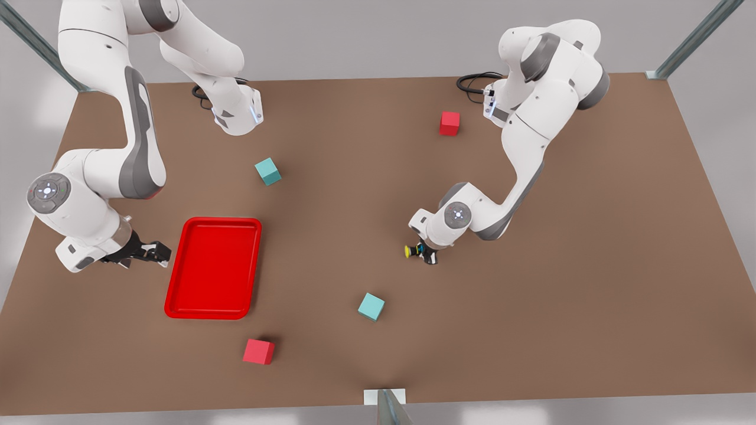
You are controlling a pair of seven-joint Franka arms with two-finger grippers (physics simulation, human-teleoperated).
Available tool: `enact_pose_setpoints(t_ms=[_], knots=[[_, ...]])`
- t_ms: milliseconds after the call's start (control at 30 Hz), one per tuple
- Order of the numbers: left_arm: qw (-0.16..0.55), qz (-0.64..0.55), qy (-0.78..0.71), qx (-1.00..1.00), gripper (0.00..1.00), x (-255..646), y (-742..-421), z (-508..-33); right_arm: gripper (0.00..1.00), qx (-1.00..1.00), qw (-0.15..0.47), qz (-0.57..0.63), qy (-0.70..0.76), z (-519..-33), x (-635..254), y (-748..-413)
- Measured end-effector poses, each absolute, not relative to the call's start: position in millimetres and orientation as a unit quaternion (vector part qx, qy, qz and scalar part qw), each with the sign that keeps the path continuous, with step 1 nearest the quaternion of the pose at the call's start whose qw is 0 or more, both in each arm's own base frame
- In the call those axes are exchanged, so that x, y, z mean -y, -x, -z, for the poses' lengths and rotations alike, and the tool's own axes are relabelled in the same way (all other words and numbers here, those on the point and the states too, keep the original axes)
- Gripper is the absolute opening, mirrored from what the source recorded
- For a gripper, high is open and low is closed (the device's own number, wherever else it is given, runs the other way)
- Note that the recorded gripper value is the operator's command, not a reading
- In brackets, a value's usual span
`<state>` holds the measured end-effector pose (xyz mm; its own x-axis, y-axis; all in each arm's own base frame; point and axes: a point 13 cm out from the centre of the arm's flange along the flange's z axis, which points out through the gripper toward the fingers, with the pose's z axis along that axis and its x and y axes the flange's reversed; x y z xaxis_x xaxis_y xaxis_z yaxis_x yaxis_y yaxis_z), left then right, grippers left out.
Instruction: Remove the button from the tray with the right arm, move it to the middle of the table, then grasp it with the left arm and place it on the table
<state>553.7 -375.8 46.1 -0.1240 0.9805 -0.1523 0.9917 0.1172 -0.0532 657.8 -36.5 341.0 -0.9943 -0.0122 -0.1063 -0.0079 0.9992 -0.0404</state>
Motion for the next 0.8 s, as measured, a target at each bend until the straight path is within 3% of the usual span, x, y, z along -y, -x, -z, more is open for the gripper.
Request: enact_pose_setpoints(t_ms=[200,433,633,800], knots=[[0.057,0.079,-0.668,-0.738,0.42,398.1,-549.4,-62.5,1.0,-0.999,0.05,0.02,0.005,-340.1,36.8,-656.5],[0.128,0.128,-0.666,-0.724,0.42,452.0,-553.6,-109.5,1.0,-0.999,0.048,0.02,0.004,-339.2,36.6,-655.8],[0.179,0.266,-0.59,-0.741,0.4,432.1,-576.0,-75.9,1.0,-0.999,0.051,0.019,0.003,-342.1,38.8,-659.0],[0.229,0.33,-0.572,-0.715,0.42,434.9,-582.0,-88.1,1.0,-0.998,0.065,0.019,0.0,-361.6,42.0,-670.4]])
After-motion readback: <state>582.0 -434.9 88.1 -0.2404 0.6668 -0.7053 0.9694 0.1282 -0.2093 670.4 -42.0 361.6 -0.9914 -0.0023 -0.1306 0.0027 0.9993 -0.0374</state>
